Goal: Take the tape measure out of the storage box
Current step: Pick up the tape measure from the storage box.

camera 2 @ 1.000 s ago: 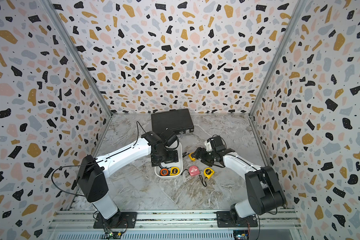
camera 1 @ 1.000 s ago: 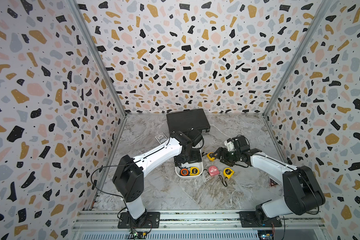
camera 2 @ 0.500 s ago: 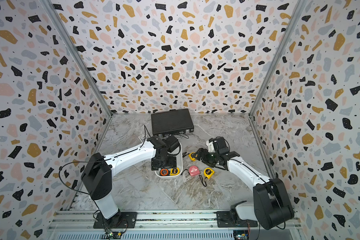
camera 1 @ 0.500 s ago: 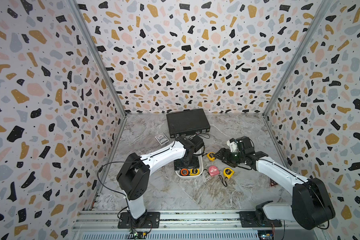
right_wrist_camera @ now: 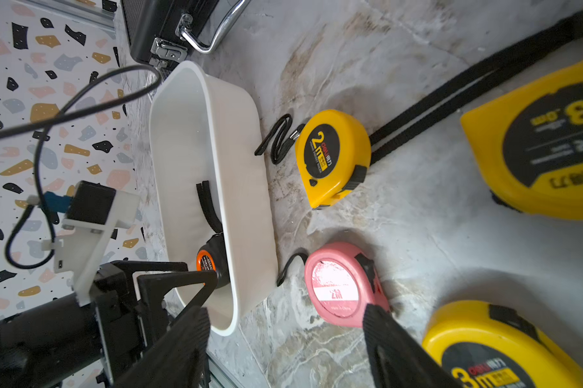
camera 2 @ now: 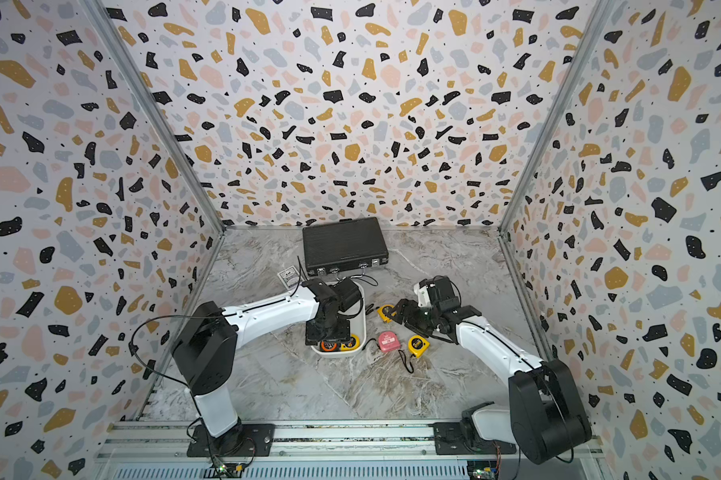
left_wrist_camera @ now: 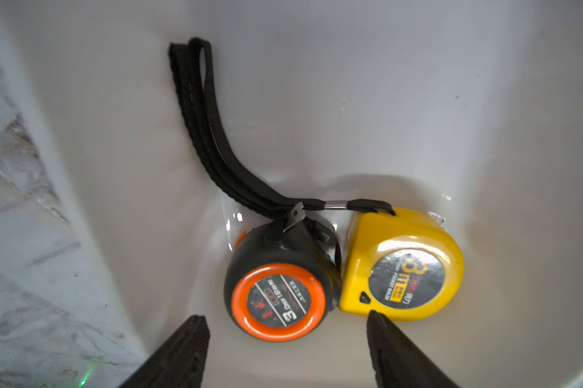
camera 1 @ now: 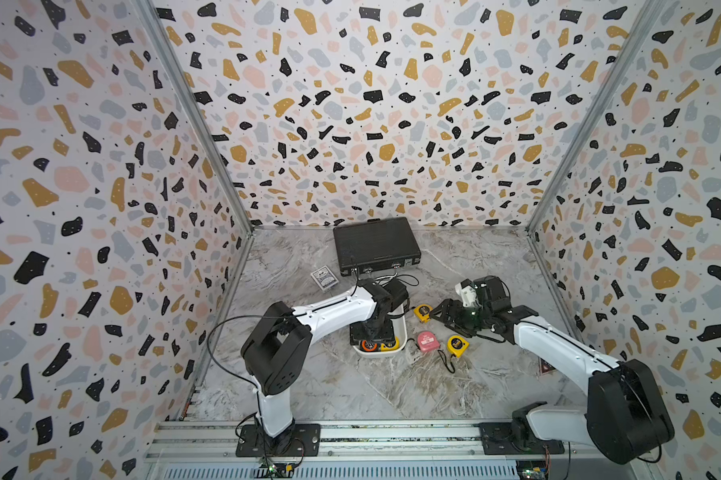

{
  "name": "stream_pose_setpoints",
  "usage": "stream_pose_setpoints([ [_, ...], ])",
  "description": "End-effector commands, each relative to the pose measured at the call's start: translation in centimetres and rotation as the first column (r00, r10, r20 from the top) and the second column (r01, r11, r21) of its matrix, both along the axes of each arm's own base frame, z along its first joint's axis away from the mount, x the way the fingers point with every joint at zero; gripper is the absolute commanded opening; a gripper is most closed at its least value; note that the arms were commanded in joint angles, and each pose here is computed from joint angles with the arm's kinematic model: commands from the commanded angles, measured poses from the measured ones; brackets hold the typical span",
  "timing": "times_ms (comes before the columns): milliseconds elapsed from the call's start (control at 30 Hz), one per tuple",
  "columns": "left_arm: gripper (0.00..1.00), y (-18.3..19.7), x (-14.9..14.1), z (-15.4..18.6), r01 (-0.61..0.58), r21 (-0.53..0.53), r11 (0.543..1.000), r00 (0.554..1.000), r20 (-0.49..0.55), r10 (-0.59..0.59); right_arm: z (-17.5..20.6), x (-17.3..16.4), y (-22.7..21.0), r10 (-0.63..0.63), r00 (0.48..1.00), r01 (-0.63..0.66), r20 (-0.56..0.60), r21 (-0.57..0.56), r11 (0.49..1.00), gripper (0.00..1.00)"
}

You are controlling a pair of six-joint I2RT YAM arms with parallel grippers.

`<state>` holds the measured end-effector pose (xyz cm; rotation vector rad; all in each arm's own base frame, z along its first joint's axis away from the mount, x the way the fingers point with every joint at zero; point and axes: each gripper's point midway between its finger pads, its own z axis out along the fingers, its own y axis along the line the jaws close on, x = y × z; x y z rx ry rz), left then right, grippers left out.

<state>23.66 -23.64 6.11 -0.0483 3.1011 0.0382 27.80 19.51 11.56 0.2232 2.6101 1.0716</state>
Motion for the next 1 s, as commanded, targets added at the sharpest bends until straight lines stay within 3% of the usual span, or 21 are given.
stream_pose_setpoints([
  [0, 0.77, 0.4, 0.0, -0.6, 0.042, 0.032, 0.999, 0.999, 0.008, -0.042, 0.6, -0.2, -0.4, -0.014, 1.0, 0.014, 0.016, 0.001, 1.0, 0.77],
  [967, 0.74, 0.1, 0.5, -2.8, 0.042, 0.075, 0.996, 0.999, -0.031, -0.04, 0.2, 0.6, -0.1, -0.024, 1.0, 0.023, 0.012, 0.012, 1.0, 0.76],
])
